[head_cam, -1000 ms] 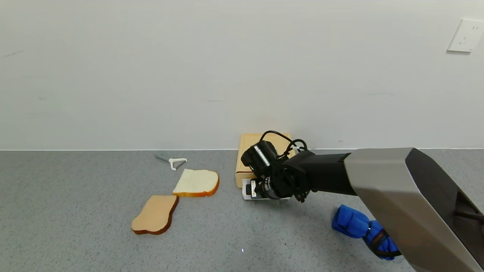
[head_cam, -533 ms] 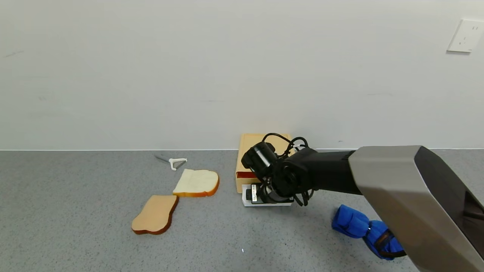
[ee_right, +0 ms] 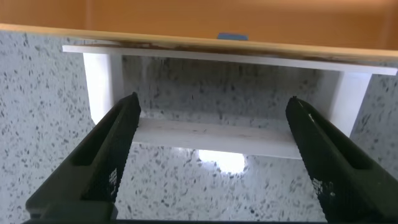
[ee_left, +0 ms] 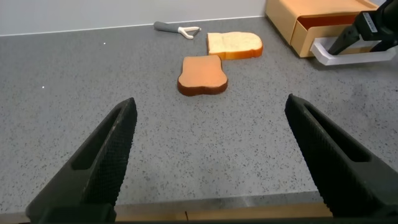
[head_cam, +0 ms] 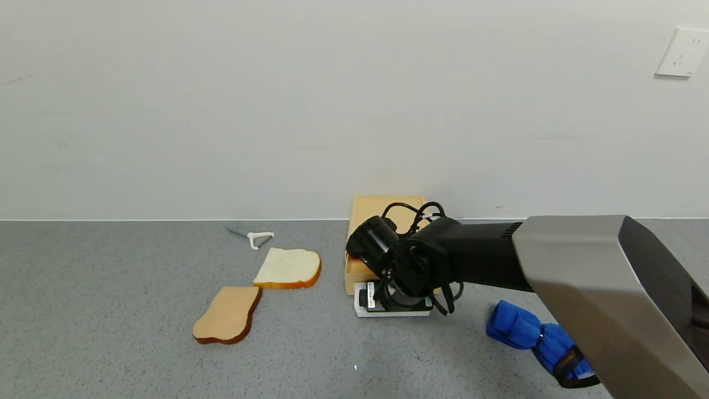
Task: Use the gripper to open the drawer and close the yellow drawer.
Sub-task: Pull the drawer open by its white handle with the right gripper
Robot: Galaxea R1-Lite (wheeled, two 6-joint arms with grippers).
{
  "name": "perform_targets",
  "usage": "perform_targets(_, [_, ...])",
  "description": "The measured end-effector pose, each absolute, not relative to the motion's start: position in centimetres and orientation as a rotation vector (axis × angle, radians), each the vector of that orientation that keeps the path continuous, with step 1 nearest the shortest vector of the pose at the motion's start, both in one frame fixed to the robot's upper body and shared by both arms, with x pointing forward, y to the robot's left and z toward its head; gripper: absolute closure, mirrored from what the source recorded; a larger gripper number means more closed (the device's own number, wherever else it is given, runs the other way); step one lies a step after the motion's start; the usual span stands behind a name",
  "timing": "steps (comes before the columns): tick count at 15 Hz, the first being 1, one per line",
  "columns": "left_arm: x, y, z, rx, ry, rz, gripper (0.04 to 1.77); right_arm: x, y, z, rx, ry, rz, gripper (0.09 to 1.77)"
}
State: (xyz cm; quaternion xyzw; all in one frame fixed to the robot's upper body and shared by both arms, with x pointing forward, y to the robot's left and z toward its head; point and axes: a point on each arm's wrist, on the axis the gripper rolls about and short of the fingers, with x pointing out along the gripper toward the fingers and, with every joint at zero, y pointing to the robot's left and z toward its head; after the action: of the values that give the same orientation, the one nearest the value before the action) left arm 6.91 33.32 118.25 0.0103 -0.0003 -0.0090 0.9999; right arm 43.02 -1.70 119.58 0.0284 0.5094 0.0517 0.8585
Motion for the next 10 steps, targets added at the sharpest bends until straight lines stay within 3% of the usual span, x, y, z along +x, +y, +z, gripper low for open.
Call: perform_targets(10, [6.9, 33.3, 118.2, 0.021, -0.001, -0.018, 0.09, 40.7, -1.2, 119.9, 0.062, 1.165, 0.083, 0.15])
